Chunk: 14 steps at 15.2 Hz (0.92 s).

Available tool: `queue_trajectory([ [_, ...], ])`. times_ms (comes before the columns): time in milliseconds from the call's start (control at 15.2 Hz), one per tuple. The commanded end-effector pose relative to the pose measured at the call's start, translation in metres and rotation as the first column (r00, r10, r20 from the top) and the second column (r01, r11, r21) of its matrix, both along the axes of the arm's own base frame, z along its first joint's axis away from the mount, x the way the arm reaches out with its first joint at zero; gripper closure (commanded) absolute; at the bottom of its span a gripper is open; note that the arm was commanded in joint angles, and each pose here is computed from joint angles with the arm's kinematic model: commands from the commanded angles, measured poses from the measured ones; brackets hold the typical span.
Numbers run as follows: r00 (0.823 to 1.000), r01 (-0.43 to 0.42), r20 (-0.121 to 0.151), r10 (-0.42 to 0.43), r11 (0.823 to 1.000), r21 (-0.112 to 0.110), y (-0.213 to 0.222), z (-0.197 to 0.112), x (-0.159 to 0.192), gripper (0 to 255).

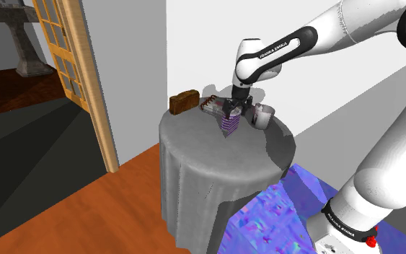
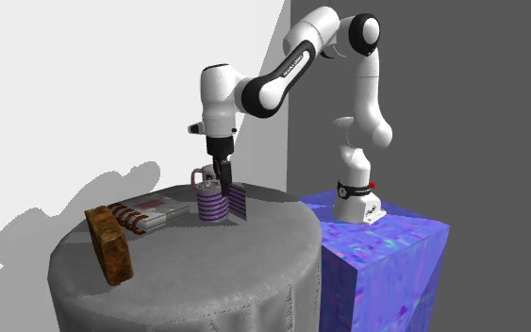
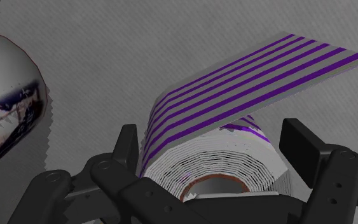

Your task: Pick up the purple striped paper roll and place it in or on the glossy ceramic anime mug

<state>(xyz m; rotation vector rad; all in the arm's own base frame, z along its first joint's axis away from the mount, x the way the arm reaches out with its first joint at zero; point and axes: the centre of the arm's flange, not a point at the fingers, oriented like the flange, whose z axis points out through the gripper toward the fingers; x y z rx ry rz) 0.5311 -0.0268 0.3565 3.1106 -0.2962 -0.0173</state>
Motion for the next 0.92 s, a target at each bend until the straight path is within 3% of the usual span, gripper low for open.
queue_trajectory([
  [0, 1.0, 0.0, 0.001, 0.0, 1.0, 0.0, 0.0004, -0.0086, 0.0, 0],
  [462, 1.0, 0.0, 0.001, 0.0, 1.0, 0.0, 0.0004, -0.0085, 0.0001, 0],
  [528, 1.0, 0.0, 0.001, 0.0, 1.0, 0.0, 0.0004, -0.0085, 0.0001, 255],
  [858, 1.0, 0.0, 0.001, 0.0, 1.0, 0.0, 0.0003, -0.0086, 0.0001, 255],
])
